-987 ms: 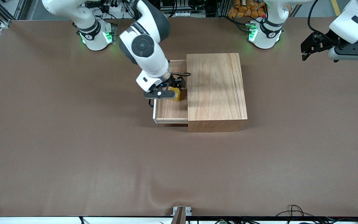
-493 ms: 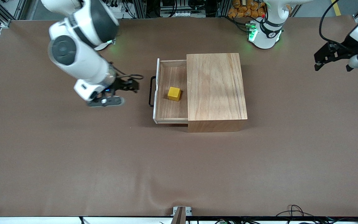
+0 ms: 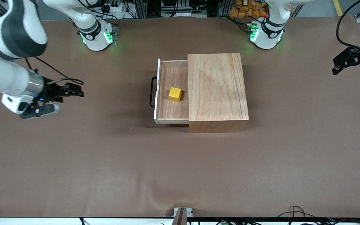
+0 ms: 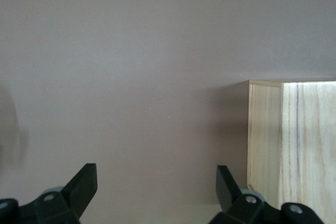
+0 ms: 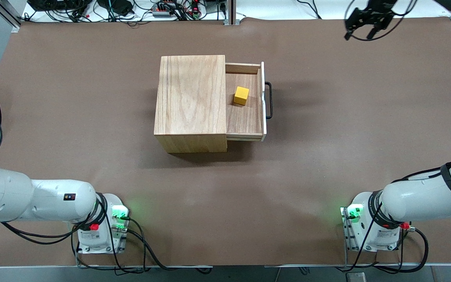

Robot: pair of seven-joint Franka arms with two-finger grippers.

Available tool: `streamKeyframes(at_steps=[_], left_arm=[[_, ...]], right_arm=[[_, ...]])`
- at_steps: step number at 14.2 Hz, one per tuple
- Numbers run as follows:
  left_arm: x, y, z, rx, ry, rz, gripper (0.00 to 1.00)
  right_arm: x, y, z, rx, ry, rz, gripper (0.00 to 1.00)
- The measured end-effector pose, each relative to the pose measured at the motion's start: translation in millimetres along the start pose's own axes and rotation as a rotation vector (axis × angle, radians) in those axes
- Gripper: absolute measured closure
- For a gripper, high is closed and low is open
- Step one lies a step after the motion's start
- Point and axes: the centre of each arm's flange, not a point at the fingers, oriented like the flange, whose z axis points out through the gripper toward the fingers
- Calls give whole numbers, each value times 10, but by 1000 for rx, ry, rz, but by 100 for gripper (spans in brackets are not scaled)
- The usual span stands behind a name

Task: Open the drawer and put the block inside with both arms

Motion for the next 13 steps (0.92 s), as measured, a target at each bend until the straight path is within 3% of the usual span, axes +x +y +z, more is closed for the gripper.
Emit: streamKeyframes(at_steps=[1,5,8,13], left_arm=[[6,-7,9,0,-1,1,0],[21,-77,79,0,-15,-30,0],[26,-81,89,0,-16,-86,0],[26,-76,91,0,-16,-91,0]], right_arm=[[-67,101,-92,-4,7,2,0],[-341,-46,-525,-127,63,-34,0],[-497,-50,-933,-146,104,-19,0],[-656,-24,-1277,-155,116,116,0]])
